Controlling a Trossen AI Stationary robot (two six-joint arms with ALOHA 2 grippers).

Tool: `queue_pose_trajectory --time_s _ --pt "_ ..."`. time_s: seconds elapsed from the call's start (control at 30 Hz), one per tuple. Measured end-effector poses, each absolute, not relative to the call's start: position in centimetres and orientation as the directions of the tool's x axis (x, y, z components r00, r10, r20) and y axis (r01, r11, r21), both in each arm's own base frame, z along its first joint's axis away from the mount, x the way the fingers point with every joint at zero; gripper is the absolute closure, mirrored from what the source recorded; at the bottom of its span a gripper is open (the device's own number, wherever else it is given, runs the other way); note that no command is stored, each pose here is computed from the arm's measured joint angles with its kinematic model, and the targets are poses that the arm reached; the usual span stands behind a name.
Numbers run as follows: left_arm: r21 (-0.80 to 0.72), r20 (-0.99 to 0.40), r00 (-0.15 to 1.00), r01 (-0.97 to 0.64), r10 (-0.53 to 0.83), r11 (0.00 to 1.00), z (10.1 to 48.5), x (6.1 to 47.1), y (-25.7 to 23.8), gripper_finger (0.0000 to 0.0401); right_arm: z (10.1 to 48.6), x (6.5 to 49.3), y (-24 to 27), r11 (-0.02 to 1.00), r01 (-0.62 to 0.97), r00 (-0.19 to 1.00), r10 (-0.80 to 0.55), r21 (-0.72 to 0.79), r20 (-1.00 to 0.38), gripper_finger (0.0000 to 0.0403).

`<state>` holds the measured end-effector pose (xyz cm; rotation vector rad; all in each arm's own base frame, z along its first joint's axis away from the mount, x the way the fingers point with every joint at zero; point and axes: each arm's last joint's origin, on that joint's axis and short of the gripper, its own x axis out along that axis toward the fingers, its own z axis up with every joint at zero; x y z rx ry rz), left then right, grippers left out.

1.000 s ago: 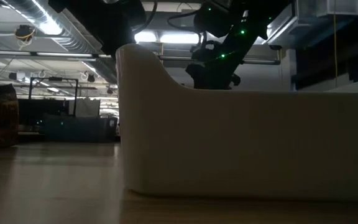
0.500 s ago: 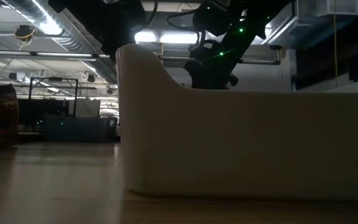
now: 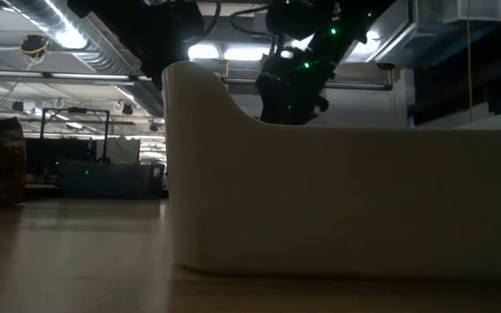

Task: Sort spices by type
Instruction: Put the orange seasoning pack into the black bin

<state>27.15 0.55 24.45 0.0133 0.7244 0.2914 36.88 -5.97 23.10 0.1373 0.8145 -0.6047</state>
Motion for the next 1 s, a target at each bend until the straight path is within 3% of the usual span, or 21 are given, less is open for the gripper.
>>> queue_pose_trajectory --time_s 0.2,0.4,0.6,0.77,1.0 --pt "0.110 -0.645 0.715 -0.263 0.270 0.959 24.5 27.2 0.7 0.0373 25.4 37.3 -5.1 0.859 0.493 0.529 -0.423 -0.140 -0.735 0.0052" --pt "0.112 -0.651 0.704 -0.281 0.284 0.953 24.5 27.1 1.2 0.0279 26.9 37.4 -2.4 0.844 0.467 0.504 -0.499 -0.264 -0.705 0.0053" --pt "0.122 -0.739 0.610 -0.298 0.287 0.947 26.9 26.6 1.5 0.0200 27.6 35.6 1.1 0.814 0.458 0.457 -0.561 -0.358 -0.691 0.0054" --pt "0.098 -0.798 0.532 -0.348 0.282 0.932 30.4 25.0 1.4 0.0184 29.1 32.5 3.9 0.783 0.503 0.453 -0.599 -0.366 -0.661 0.0054" --pt "0.035 -0.887 0.372 -0.535 0.273 0.844 32.1 20.8 1.1 0.0194 29.2 27.3 7.2 0.794 0.543 0.528 -0.576 -0.273 -0.625 0.0054"
